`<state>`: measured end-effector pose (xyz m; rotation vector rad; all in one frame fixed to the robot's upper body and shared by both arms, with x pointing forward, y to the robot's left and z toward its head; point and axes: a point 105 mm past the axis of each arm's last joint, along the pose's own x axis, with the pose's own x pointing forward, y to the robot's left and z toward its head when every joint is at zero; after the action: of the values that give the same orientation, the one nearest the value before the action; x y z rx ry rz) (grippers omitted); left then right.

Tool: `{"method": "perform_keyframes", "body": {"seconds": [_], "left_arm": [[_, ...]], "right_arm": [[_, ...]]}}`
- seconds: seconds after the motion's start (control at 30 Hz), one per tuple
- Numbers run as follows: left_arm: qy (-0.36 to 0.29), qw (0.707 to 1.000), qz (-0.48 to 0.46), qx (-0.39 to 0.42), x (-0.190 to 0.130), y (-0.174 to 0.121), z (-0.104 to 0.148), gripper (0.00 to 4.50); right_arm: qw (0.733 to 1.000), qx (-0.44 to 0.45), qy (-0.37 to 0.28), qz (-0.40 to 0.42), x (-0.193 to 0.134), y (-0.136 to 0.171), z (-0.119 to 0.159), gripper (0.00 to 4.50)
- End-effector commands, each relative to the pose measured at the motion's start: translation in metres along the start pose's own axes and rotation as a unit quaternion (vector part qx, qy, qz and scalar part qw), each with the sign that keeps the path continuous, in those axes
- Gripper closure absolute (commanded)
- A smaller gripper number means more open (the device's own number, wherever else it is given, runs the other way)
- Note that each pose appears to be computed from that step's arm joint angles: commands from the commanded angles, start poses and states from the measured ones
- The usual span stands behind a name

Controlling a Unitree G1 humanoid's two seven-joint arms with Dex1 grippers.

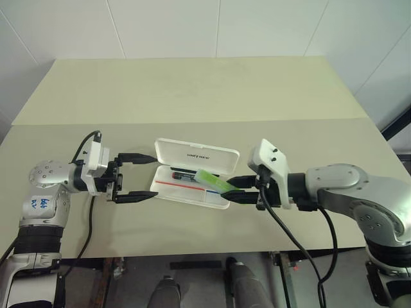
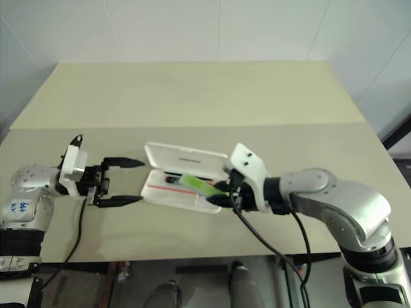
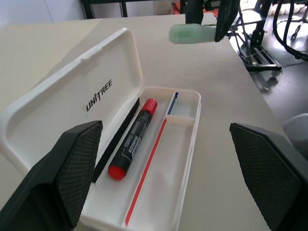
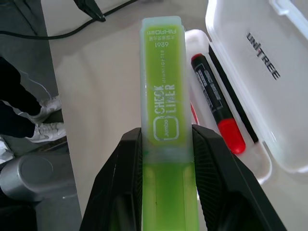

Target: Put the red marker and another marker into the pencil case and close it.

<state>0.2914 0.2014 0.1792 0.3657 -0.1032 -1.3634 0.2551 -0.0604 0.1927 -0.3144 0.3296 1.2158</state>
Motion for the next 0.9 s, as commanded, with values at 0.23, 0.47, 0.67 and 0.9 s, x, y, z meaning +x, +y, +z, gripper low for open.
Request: {"method": "perform_keyframes", "body": {"seconds": [0.23, 0.47, 0.67, 0.9], "left_arm": [[0.01, 1.0, 0.013, 0.005, -0.02, -0.008, -0.001, 0.0], [0.019, 0.999, 0.03, 0.009, -0.028, -0.008, -0.005, 0.0], [0.018, 0.999, 0.04, 0.009, -0.032, -0.01, -0.006, 0.0], [0.015, 0.999, 0.042, 0.009, -0.031, -0.011, -0.006, 0.0]], "right_arm": [[0.998, -0.041, -0.015, 0.051, 0.047, 0.005, 0.008, 3.41], [0.994, -0.081, 0.02, 0.068, 0.086, 0.006, -0.001, 3.41], [0.992, -0.11, 0.031, 0.062, 0.098, -0.002, 0.001, 3.41], [0.989, -0.13, 0.031, 0.058, 0.104, -0.009, 0.01, 3.41]]}}
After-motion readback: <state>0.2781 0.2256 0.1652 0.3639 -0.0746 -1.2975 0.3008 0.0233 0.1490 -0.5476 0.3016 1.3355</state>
